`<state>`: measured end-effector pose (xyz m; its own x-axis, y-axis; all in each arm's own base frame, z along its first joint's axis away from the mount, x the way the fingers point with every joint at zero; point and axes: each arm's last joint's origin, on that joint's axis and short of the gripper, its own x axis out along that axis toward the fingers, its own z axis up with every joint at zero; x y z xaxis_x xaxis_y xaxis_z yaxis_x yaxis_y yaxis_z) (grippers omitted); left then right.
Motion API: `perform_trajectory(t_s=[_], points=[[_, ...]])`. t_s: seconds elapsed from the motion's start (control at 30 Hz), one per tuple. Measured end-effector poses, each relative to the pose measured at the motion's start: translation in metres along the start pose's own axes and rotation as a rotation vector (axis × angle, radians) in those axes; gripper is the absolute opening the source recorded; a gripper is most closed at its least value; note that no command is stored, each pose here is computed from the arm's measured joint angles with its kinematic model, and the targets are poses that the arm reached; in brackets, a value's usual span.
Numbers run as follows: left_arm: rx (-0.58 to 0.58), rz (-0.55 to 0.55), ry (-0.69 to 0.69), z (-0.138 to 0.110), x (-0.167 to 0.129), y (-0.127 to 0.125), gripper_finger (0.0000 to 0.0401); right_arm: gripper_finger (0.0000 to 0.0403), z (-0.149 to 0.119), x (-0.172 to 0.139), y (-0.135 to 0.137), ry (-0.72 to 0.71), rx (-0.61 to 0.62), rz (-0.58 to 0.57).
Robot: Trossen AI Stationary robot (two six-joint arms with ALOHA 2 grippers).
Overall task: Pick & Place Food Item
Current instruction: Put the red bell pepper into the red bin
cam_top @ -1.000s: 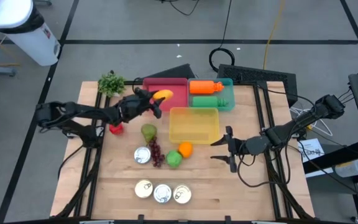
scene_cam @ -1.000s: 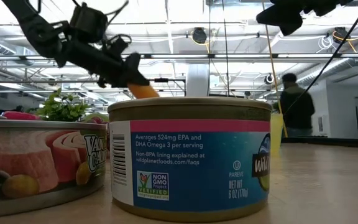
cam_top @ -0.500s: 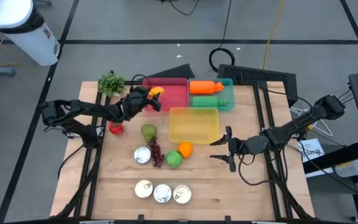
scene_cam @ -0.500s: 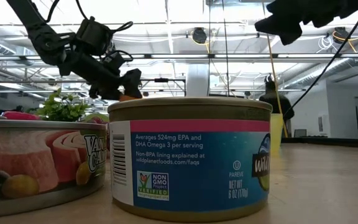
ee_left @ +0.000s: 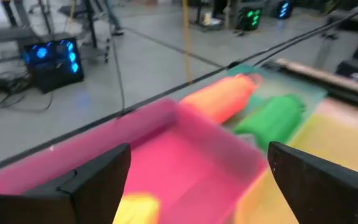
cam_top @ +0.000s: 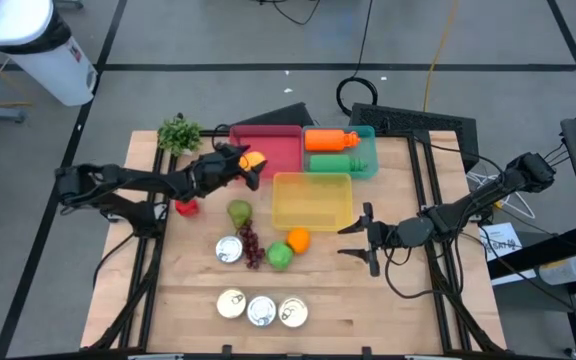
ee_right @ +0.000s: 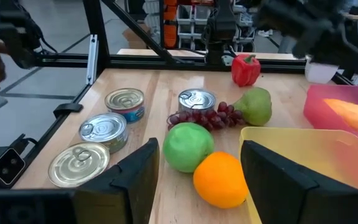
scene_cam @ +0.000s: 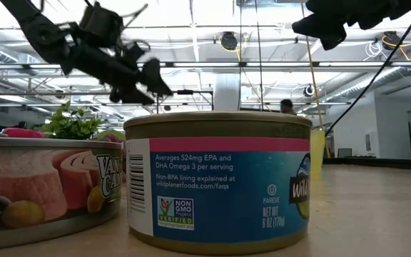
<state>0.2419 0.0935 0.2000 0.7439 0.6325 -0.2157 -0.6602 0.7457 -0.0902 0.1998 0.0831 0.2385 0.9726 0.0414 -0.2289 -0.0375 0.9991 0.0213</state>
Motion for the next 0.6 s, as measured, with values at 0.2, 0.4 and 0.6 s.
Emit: perform_trajectory(t_s=[0.2,0.4,0.6], points=[[0.022,-0.065,0.065,0.013,-0.038,-0.009,0.0373,0.021,-0.001,0.0,0.0,0.013,0.026,0.0],[-0.064,-0.023,0.262,0.012,-0.089,-0.004,0.0358,0.021,-0.001,0.0,0.0,0.015,0.027,0.0],[-0.095,0.091,0.499,0.008,-0.129,0.013,0.0354,0.0208,-0.001,0.0,0.0,0.007,0.03,0.0]])
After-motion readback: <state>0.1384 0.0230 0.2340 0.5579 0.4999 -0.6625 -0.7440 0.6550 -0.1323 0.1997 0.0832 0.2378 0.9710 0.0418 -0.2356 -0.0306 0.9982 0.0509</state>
